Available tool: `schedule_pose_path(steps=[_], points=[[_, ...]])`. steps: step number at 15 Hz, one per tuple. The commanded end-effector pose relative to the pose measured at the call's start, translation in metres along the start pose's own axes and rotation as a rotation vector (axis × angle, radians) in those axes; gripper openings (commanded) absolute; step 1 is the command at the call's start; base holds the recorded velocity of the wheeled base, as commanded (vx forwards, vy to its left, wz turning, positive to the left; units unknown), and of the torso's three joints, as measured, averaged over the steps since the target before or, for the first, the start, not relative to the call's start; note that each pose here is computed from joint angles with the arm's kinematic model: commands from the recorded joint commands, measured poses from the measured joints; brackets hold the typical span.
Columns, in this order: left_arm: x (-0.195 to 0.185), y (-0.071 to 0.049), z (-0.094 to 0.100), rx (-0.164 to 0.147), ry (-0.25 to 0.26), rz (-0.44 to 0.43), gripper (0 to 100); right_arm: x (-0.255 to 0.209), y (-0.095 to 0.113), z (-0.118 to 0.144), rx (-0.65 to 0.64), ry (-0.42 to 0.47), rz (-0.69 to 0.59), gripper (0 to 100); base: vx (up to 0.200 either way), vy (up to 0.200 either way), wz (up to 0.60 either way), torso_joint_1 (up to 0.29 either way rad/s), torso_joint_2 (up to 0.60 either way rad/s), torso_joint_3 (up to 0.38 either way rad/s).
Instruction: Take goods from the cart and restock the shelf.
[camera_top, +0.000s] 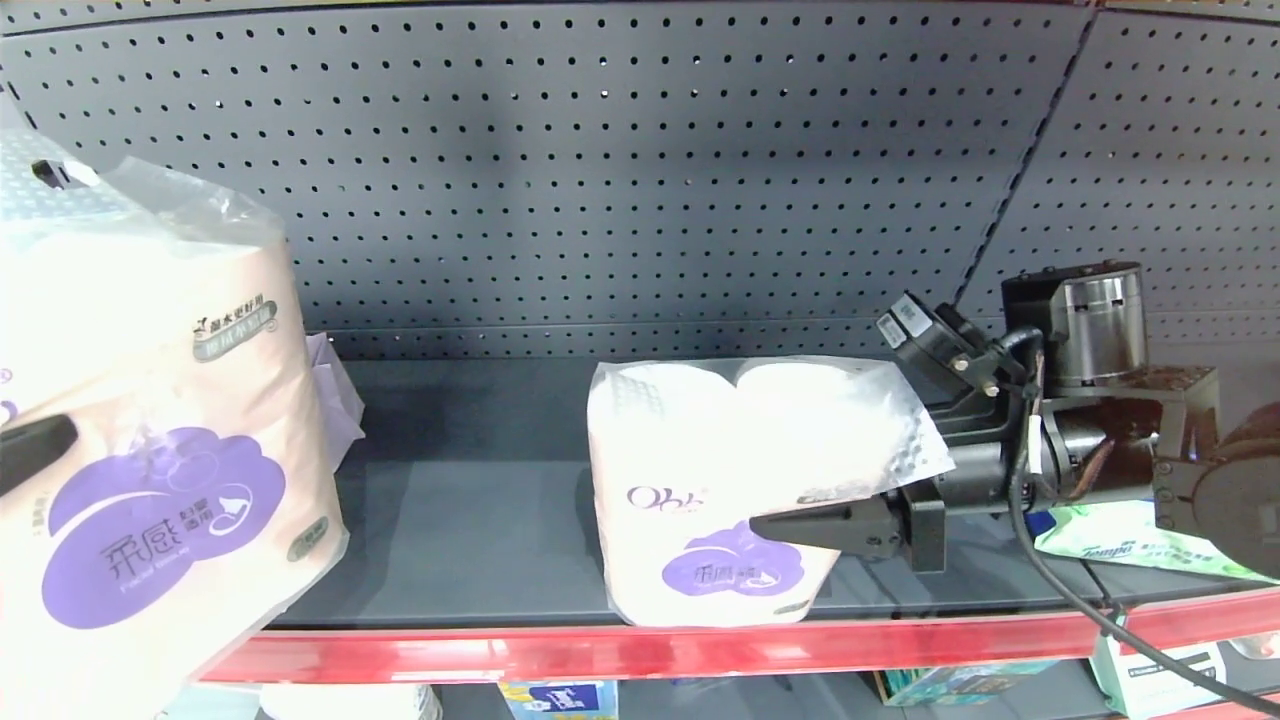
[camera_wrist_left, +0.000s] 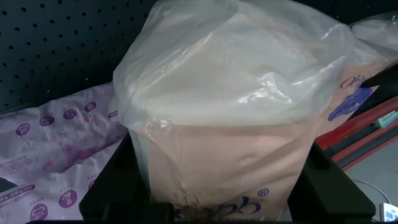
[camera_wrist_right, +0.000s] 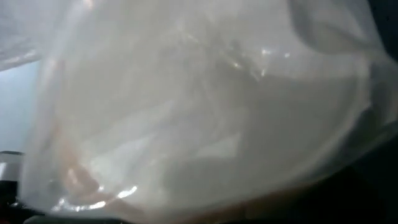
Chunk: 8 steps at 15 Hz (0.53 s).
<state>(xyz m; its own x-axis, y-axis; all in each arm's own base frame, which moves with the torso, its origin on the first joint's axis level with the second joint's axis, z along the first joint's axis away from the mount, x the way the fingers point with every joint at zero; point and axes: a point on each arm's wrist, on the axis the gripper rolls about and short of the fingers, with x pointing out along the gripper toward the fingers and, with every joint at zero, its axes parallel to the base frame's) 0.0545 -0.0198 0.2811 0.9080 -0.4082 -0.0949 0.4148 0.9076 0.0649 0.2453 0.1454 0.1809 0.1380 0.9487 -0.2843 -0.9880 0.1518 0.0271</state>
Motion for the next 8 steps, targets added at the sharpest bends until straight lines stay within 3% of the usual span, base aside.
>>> schedule_pose_path(steps=[1,8], points=[[0.0002,0.0000,0.0000,0.000,0.001,0.000,0,-0.0027,0.0049,-0.0028,0.008,0.007,0.003,0,0.000,0.000,0.00,0.000,0.00,0.000],[0.0004,0.0000,-0.0004,0.000,0.002,0.000,0,-0.0024,0.0051,-0.0025,0.014,0.007,0.003,0,0.000,0.000,0.00,0.000,0.00,0.000]])
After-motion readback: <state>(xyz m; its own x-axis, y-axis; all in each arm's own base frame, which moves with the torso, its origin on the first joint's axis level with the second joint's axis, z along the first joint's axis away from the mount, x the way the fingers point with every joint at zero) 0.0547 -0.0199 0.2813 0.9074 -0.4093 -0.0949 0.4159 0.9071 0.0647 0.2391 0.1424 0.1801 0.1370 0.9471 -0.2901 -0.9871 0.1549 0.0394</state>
